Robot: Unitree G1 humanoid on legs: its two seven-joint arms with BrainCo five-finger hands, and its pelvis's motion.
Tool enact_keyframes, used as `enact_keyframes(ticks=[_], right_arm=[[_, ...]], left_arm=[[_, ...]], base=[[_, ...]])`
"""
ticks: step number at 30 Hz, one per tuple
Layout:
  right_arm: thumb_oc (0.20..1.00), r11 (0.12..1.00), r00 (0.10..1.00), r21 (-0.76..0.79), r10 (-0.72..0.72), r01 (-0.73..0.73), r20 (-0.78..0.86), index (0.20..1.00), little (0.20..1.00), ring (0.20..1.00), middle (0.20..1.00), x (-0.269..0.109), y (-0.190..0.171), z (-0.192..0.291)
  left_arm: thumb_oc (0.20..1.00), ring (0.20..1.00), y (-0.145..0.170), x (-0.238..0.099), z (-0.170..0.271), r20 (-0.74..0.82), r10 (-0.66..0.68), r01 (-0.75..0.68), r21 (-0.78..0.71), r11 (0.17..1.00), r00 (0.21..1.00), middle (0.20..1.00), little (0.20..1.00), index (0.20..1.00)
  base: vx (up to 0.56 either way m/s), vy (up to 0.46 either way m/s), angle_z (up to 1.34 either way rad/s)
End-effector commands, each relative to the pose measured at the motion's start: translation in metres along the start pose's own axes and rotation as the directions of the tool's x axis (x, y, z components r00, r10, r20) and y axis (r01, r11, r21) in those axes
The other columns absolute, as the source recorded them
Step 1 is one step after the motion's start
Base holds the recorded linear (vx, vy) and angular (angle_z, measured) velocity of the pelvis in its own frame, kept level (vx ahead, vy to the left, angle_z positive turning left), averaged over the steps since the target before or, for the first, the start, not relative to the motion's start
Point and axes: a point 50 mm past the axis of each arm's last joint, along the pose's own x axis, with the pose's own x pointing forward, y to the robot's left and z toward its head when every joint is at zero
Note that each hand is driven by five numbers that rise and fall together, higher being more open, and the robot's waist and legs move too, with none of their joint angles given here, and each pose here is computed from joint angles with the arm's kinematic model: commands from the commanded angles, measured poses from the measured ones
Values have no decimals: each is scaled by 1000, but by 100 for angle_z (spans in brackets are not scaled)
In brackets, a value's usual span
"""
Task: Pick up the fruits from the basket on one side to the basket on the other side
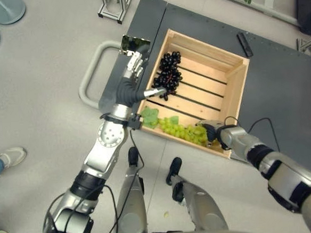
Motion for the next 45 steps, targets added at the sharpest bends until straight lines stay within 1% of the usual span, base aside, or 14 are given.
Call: enact_keyframes(ticks=[1,9,17,27,34,39,41,45], right_arm=[[1000,999,1000,-31,-12,12,-6,1000,1000,1000,1000,-8,-12,-10],[1000,999,999,-13,-46,46,-22,1000,1000,1000,1000,-14,-32,-16],[1000,994,994,-24,-104,103,-22,1000,1000,1000,1000,-11,-58,-6],[1000,994,993,-37,-103,101,-55,1000,1000,1000,1000,-3,-67,3],[1000,997,991,-35,-77,73,-114,1000,1000,1000,1000,0,-66,-7],[1000,999,985,-43,-24,16,-171,1000,1000,1000,1000,3,-57,-18],[1000,998,984,-57,1,-11,-180,1000,1000,1000,1000,3,-54,-19],[1000,998,986,-62,10,-21,-167,1000,1000,1000,1000,4,-53,-16]], left_arm=[[1000,1000,1,4,29,148,8,-15,45,999,989,1000,1000,1000],[1000,1000,6,5,32,159,57,-66,57,996,986,1000,1000,1000],[1000,1000,10,9,39,195,94,-110,72,991,976,1000,1000,1000],[1000,1000,14,8,44,210,136,-151,58,987,968,1000,1000,1000],[1000,1000,12,9,46,214,137,-149,43,988,967,1000,1000,1000],[1000,1000,10,11,47,223,135,-147,38,988,965,1000,1000,1000],[1000,1000,9,12,46,218,134,-146,40,988,967,1000,1000,1000],[1000,1000,10,11,45,212,139,-150,37,988,967,1000,1000,1000]], base=[[0,0,0],[-7,-1,1],[-9,3,0],[-1,1,0],[0,0,0],[0,0,0],[0,0,0],[0,0,0]])
